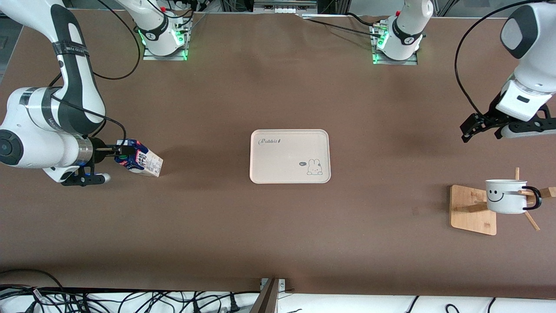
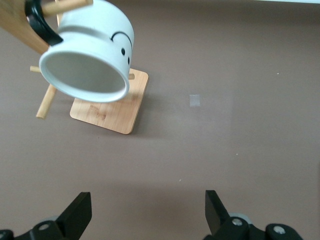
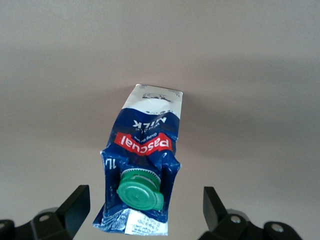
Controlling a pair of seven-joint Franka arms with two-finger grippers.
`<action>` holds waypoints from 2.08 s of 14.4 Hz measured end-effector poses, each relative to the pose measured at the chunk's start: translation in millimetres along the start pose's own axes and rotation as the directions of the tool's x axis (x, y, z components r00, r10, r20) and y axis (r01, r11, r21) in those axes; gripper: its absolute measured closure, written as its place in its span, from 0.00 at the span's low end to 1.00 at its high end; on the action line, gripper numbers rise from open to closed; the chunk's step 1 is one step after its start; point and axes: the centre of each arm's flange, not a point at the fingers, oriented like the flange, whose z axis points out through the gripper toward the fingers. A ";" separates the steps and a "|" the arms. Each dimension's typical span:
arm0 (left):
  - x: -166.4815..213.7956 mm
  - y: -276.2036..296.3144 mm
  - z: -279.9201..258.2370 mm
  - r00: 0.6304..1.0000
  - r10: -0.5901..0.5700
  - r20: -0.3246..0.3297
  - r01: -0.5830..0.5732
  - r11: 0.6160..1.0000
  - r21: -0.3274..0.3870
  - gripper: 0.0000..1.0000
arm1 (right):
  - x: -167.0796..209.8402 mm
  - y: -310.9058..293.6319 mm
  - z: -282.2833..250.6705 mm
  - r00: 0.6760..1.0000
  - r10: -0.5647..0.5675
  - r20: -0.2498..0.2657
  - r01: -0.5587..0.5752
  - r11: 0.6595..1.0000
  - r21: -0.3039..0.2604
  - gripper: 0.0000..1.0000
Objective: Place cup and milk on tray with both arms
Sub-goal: 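Lift the milk carton with the right gripper while the left gripper reaches the mug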
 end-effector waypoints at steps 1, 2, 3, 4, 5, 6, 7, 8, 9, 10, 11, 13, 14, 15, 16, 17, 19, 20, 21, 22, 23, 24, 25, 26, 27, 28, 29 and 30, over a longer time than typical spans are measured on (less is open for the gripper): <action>-7.0 -2.0 9.6 1.000 -0.003 -0.008 0.003 1.000 0.000 0.00 | -0.5 0.1 3.0 1.000 0.000 0.005 0.000 1.000 0.000 0.00; -13.7 -3.6 19.1 1.000 -0.005 -0.019 0.005 1.000 0.000 0.00 | -0.9 0.3 5.7 1.000 0.001 0.009 -0.001 1.000 0.001 0.00; -20.0 -4.7 29.0 0.999 -0.007 -0.033 0.007 1.000 -0.001 0.00 | -1.2 0.4 7.9 1.000 0.001 0.012 -0.001 1.000 0.001 0.00; -26.3 -6.2 38.5 0.999 -0.009 -0.049 0.009 1.000 -0.003 0.00 | -1.4 0.5 9.0 1.000 0.001 0.013 -0.002 1.000 0.001 0.00; -32.4 -8.7 47.4 0.998 -0.014 -0.065 0.014 1.000 -0.004 0.00 | -1.4 0.5 9.4 1.000 0.003 0.013 -0.003 1.000 0.002 0.00; -37.6 -11.5 54.4 0.997 -0.019 -0.076 0.019 1.000 -0.004 0.00 | -1.2 0.1 9.3 1.000 0.013 0.012 -0.013 1.000 0.007 0.00; -40.7 -13.6 58.3 0.997 -0.022 -0.080 0.022 1.000 -0.004 0.00 | -1.0 -1.4 9.2 0.999 0.036 0.010 -0.036 0.999 0.025 0.00; -41.3 -14.2 59.0 0.997 -0.019 -0.080 0.019 1.000 -0.003 0.00 | -0.8 -3.1 9.1 0.998 0.056 0.009 -0.056 0.997 0.049 0.00; -40.3 -14.0 57.5 0.996 -0.013 -0.086 0.013 1.000 -0.003 0.00 | -0.6 -3.9 9.1 0.998 0.068 0.010 -0.069 0.996 0.063 0.00; -38.6 -13.8 55.3 0.996 -0.003 -0.093 0.003 1.000 -0.002 0.00 | -0.6 -4.3 9.2 0.997 0.075 0.010 -0.076 0.995 0.068 0.00; -36.8 -13.7 53.1 0.995 0.012 -0.099 -0.012 1.000 -0.001 0.00 | -0.4 -4.3 9.3 0.997 0.079 0.010 -0.079 0.994 0.069 0.00; -32.6 -13.5 48.7 0.992 0.032 -0.124 -0.032 0.999 0.001 0.00 | 0.9 -3.2 10.5 0.997 0.082 0.005 -0.082 0.994 0.069 0.00; -28.8 -13.3 44.7 0.986 0.035 -0.161 -0.035 0.999 0.001 0.00 | 2.2 -2.2 12.0 0.996 0.084 0.001 -0.084 0.994 0.068 0.00; -24.1 -13.0 39.7 0.977 0.037 -0.212 -0.038 0.999 0.001 0.00 | 3.2 -1.1 13.7 0.997 0.084 0.000 -0.083 0.995 0.063 0.00; -19.4 -12.7 35.2 0.963 0.039 -0.266 -0.040 0.999 0.000 0.00 | 4.1 0.1 15.0 0.997 0.081 -0.003 -0.081 0.995 0.050 0.00; -15.7 -12.4 32.1 0.950 0.040 -0.309 -0.043 0.999 0.000 0.00 | 4.9 1.4 15.5 0.997 0.079 -0.007 -0.079 0.996 0.039 0.00; -10.7 -12.0 29.9 0.929 0.041 -0.369 -0.045 0.999 -0.002 0.00 | 5.9 2.6 15.1 0.997 0.077 -0.015 -0.077 0.997 0.028 0.00; -9.3 -11.9 31.8 0.922 0.041 -0.385 -0.046 0.999 -0.004 0.00 | 6.3 3.2 14.8 0.997 0.078 -0.019 -0.077 0.997 0.028 0.00; -8.3 -11.7 35.7 0.919 0.040 -0.393 -0.046 0.999 -0.006 0.00 | 6.5 3.6 14.5 0.997 0.079 -0.022 -0.078 0.997 0.028 0.00; -7.7 -11.6 40.6 0.917 0.040 -0.397 -0.047 0.999 -0.008 0.00 | 6.7 3.9 14.4 0.997 0.079 -0.023 -0.078 0.997 0.028 0.00; -6.8 -11.4 46.4 0.913 0.039 -0.406 -0.047 0.999 -0.011 0.00 | 6.7 4.0 14.3 0.997 0.079 -0.024 -0.079 0.997 0.028 0.00; -5.8 -11.1 52.5 0.908 0.037 -0.417 -0.047 0.999 -0.014 0.00 | 6.7 4.0 14.3 0.997 0.079 -0.024 -0.079 0.997 0.028 0.00; -5.1 -10.9 58.6 0.904 0.036 -0.426 -0.048 0.999 -0.017 0.00 | 6.7 4.0 14.5 0.997 0.079 -0.023 -0.079 0.997 0.028 0.08; -4.3 -10.8 64.2 0.901 0.035 -0.432 -0.048 0.999 -0.020 0.00 | 6.5 4.0 15.6 0.997 0.079 -0.021 -0.079 0.997 0.028 0.08; -2.7 -10.7 67.8 0.900 0.035 -0.435 -0.049 0.999 -0.022 0.00 | 6.3 4.1 17.2 0.997 0.079 -0.018 -0.079 0.997 0.028 0.12; -0.6 -10.6 70.4 0.900 0.036 -0.435 -0.051 0.998 -0.022 0.00 | 6.2 4.1 19.0 0.997 0.079 -0.015 -0.079 0.996 0.027 0.22; 1.7 -10.6 72.9 0.900 0.037 -0.434 -0.052 0.998 -0.023 0.00 | 6.2 4.2 20.2 0.997 0.079 -0.012 -0.079 0.996 0.027 0.35; 5.0 -10.7 74.8 0.900 0.036 -0.434 -0.052 0.998 -0.025 0.00 | 6.3 4.2 20.9 0.997 0.080 -0.011 -0.079 0.996 0.027 0.44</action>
